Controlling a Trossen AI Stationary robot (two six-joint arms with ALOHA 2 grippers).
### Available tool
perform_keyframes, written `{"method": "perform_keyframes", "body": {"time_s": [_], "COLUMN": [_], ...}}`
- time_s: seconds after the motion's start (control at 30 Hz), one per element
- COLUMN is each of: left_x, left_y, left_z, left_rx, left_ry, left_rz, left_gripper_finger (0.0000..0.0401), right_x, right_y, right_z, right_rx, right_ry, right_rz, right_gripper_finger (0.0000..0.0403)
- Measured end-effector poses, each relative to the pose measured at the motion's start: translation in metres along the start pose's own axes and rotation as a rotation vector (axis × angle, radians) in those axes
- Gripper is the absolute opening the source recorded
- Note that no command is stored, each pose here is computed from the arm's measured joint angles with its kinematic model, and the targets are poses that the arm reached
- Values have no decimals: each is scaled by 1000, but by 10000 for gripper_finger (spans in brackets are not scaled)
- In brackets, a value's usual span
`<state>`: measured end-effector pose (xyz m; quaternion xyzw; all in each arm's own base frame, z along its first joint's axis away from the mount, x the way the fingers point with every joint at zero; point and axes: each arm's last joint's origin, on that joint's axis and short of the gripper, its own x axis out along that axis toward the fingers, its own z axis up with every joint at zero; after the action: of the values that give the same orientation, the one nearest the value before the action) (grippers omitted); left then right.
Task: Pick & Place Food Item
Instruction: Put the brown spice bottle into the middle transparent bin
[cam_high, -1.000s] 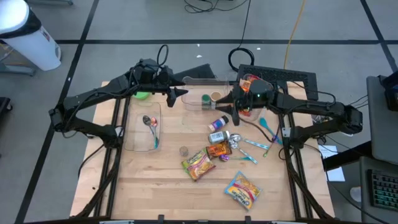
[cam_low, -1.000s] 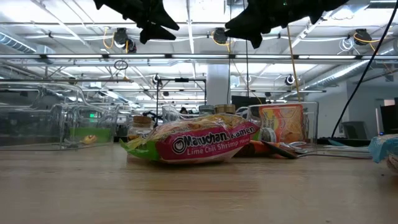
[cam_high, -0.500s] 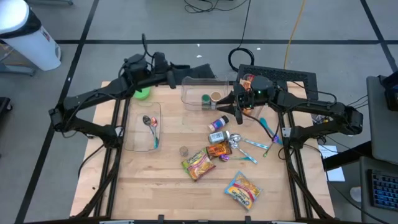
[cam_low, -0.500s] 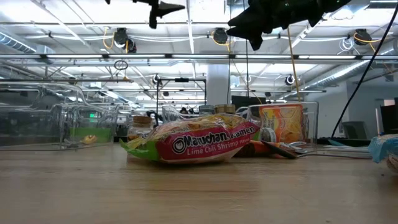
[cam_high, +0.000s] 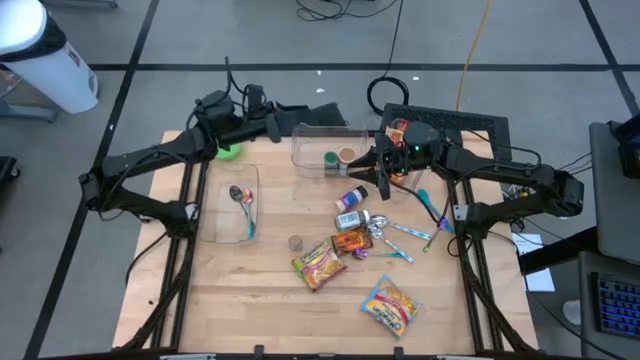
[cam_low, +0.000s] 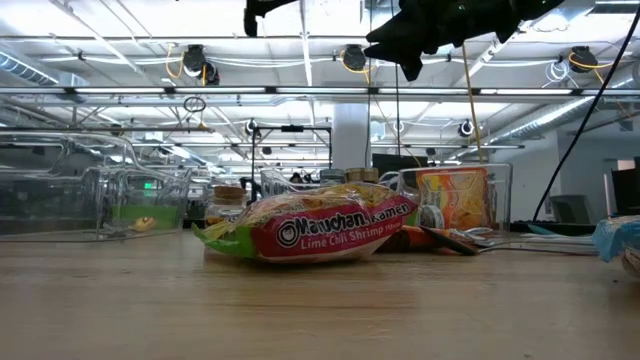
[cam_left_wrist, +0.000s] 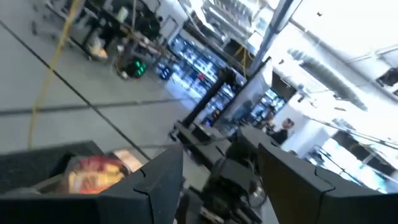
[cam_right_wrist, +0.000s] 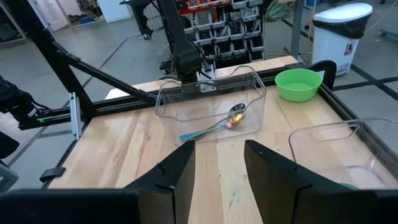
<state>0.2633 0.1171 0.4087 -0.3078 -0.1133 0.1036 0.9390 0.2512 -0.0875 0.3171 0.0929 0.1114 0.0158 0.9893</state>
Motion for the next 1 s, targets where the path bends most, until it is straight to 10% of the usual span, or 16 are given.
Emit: {"method": "perform_keyframes", "body": {"time_s": [0.13, 0.47, 1.0], "left_x": [0, -3, -40], "left_y": [-3, -40, -53], "left_z": [1, -41, -125], "left_rx": [-65, -313, -307], "left_ry": [2, 524, 996], "left_rz": [-37, -393, 162], "left_gripper_finger": [214, 214, 214], "right_x": [0, 0, 0], "right_y": [0, 0, 0], "right_z": [0, 0, 0], "right_rx": [0, 0, -9], "right_ry": [0, 0, 0], "right_rz": [-1, -1, -1], "right_gripper_finger": [130, 130, 130]}}
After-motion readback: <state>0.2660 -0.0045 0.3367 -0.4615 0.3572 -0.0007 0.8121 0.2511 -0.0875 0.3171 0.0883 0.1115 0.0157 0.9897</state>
